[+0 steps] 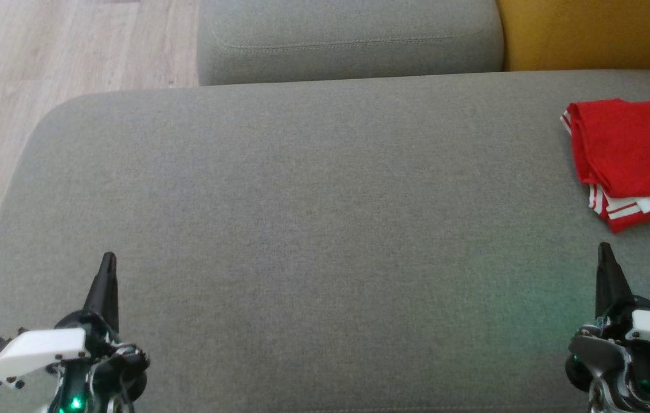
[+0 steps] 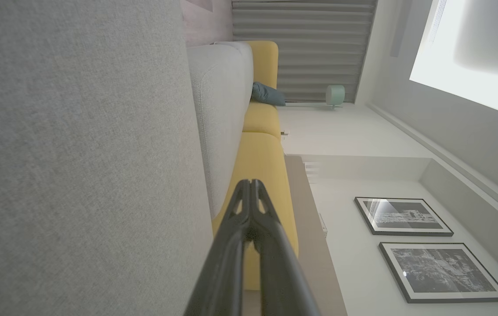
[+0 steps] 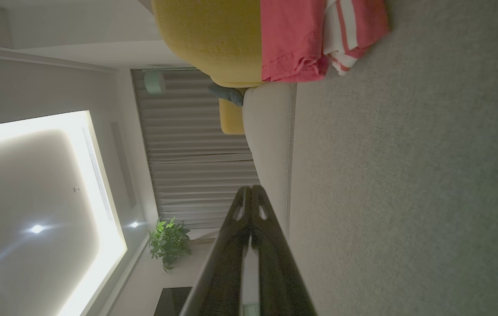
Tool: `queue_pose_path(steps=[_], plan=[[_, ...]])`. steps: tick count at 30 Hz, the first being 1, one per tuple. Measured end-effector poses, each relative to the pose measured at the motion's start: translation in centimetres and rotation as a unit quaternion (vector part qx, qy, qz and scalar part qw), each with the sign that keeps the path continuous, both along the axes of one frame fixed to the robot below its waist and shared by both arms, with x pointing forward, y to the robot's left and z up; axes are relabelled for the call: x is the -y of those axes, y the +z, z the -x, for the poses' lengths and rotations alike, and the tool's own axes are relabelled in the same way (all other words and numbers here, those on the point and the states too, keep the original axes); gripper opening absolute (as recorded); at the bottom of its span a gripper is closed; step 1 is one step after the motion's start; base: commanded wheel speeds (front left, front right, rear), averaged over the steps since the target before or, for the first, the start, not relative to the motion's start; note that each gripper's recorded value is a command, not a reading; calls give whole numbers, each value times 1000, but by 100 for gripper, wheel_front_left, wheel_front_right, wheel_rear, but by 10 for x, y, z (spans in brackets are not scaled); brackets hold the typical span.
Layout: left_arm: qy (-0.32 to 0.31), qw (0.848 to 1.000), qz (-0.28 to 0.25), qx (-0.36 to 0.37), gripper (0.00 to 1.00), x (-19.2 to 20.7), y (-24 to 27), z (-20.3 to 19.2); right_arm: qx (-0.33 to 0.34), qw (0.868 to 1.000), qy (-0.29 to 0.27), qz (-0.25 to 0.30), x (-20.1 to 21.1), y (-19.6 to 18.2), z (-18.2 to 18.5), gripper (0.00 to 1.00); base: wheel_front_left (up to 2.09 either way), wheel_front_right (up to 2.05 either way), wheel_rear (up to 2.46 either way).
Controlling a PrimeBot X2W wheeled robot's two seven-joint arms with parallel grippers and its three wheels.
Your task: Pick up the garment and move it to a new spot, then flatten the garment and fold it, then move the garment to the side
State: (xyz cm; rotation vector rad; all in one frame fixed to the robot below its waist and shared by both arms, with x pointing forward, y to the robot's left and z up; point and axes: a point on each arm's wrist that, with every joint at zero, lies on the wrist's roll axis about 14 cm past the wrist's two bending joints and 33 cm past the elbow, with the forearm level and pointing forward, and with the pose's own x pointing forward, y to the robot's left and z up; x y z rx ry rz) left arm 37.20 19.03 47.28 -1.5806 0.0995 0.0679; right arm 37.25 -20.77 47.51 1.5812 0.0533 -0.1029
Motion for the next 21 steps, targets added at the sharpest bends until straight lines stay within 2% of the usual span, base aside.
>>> queue_pose_path(steps=[21], plan=[[0,1000,0,0,0,0,0,0,0,1000,0,0,0,0,0,0,0,0,0]])
